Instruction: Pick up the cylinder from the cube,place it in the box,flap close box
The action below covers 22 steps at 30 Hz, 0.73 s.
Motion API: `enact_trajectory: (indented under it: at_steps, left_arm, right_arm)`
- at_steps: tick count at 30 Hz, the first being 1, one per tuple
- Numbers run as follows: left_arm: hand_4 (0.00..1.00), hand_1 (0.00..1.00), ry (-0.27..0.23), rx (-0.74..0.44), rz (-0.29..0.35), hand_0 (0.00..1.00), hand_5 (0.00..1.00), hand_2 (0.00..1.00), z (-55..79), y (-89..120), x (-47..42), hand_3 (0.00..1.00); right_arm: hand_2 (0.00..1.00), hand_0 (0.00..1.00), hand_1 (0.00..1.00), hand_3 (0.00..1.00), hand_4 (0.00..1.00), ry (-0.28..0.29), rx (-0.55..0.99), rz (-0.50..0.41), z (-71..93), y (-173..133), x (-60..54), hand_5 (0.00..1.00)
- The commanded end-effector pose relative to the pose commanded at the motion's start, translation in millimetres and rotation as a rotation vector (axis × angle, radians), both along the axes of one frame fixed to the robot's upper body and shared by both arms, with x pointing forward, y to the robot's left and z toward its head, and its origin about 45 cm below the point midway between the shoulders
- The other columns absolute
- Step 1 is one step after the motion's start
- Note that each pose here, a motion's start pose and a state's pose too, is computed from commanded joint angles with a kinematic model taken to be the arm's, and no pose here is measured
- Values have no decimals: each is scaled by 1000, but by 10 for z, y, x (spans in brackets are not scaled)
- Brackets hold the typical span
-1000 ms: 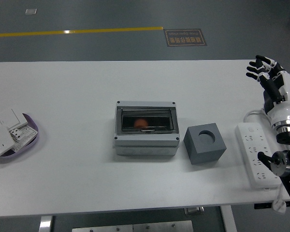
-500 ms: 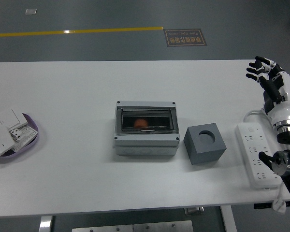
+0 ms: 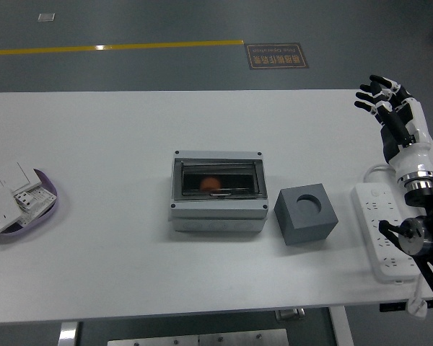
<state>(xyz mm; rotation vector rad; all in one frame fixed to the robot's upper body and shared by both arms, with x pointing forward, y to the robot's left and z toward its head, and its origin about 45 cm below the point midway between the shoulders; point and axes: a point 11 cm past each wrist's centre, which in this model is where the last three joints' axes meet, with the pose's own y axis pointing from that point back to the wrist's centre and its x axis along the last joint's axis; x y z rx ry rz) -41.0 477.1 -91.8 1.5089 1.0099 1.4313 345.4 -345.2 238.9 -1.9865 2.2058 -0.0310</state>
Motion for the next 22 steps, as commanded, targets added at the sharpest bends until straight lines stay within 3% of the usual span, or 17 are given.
enact_trajectory:
  at_steps: [10, 11, 22]
  left_arm:
    - [690, 627, -3, 12, -6, 593, 216, 619, 22, 55, 26, 636]
    - [689, 627, -2, 12, -5, 593, 217, 620, 21, 52, 22, 636]
    - [689, 627, 4, 4, -1, 593, 217, 618, 2, 9, -9, 636]
  right_arm:
    - [612, 657, 633, 646, 702, -1, -4, -11, 20, -37, 6, 387]
    - [610, 654, 631, 642, 732, -1, -4, -10, 20, -33, 10, 463]
    - [608, 651, 633, 640, 726, 3, -5, 4, 8, -5, 15, 455]
